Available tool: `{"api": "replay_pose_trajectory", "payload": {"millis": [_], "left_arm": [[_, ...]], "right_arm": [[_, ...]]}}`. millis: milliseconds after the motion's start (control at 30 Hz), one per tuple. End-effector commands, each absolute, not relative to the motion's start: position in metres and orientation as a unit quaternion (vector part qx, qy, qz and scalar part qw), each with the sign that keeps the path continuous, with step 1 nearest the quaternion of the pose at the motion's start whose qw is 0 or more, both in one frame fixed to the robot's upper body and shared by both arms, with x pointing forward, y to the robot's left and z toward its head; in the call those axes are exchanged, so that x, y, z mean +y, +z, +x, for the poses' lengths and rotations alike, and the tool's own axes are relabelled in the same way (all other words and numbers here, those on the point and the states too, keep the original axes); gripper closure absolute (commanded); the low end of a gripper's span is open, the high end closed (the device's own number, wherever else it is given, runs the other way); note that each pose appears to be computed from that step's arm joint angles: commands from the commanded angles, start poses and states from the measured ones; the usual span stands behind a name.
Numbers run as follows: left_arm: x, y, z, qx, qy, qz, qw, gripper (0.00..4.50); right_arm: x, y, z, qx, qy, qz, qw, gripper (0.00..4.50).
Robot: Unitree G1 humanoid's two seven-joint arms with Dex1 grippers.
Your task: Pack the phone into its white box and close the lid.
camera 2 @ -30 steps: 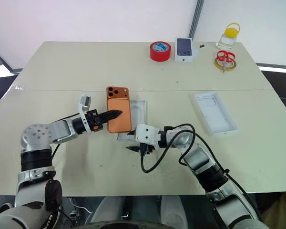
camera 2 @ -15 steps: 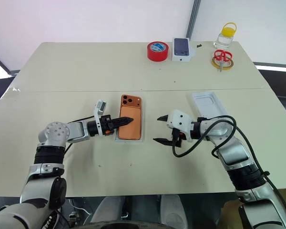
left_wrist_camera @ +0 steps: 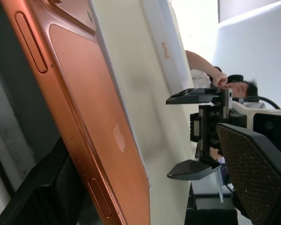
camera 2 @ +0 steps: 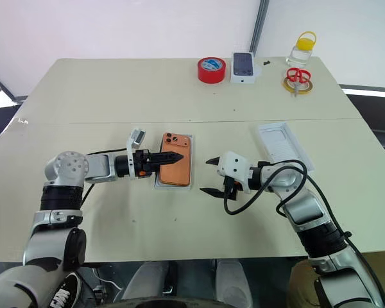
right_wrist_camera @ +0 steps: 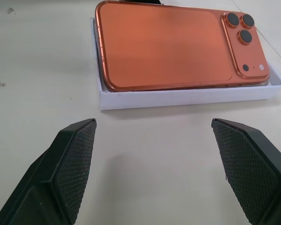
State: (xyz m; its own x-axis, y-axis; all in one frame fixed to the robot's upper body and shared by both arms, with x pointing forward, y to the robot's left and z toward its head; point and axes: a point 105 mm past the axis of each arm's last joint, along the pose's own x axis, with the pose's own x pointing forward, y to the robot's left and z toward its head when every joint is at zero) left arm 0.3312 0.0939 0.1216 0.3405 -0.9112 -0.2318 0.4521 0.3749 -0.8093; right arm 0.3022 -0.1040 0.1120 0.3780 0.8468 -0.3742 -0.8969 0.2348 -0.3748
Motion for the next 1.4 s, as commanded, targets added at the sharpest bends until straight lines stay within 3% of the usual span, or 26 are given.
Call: {"api": "replay_pose_trajectory", "payload": {"millis": [33, 300, 700, 833, 933, 1000, 1133, 1167, 1400], "left_arm": [[0.099, 0.138, 0.331, 0.346, -0.459, -0.291, 0.765, 0.26], [0.111, 0.143, 0.336, 0.360, -0.424, -0.211, 0.804, 0.26], [0.122, 0.163, 0.322, 0.351, -0.442, -0.207, 0.799, 0.26], [0.129, 0.171, 0.334, 0.304, -0.425, -0.216, 0.825, 0.26], [0.158, 0.150, 0.356, 0.277, -0.338, -0.106, 0.893, 1.07], [0.170, 0.145, 0.366, 0.258, -0.310, -0.120, 0.907, 2.04], [0.181, 0.128, 0.374, 0.208, -0.287, -0.027, 0.935, 4.03], [0.182, 0.126, 0.375, 0.184, -0.290, 0.014, 0.939, 4.49], [0.168, 0.090, 0.366, 0.150, -0.349, 0.110, 0.919, 4.49]], "right_arm": [[-0.100, 0.118, 0.304, 0.026, 0.555, -0.280, 0.783, 0.36], [-0.094, 0.116, 0.305, 0.024, 0.560, -0.278, 0.780, 0.36], [-0.094, 0.113, 0.309, 0.027, 0.557, -0.278, 0.782, 0.36], [-0.094, 0.117, 0.312, 0.023, 0.554, -0.276, 0.785, 0.36], [-0.099, 0.119, 0.321, 0.020, 0.535, -0.287, 0.794, 1.20], [-0.103, 0.117, 0.326, 0.021, 0.526, -0.298, 0.796, 2.18], [-0.108, 0.111, 0.334, 0.026, 0.510, -0.332, 0.793, 4.25], [-0.108, 0.109, 0.335, 0.026, 0.508, -0.339, 0.791, 4.50], [-0.098, 0.099, 0.343, 0.020, 0.500, -0.367, 0.784, 4.50]]}}
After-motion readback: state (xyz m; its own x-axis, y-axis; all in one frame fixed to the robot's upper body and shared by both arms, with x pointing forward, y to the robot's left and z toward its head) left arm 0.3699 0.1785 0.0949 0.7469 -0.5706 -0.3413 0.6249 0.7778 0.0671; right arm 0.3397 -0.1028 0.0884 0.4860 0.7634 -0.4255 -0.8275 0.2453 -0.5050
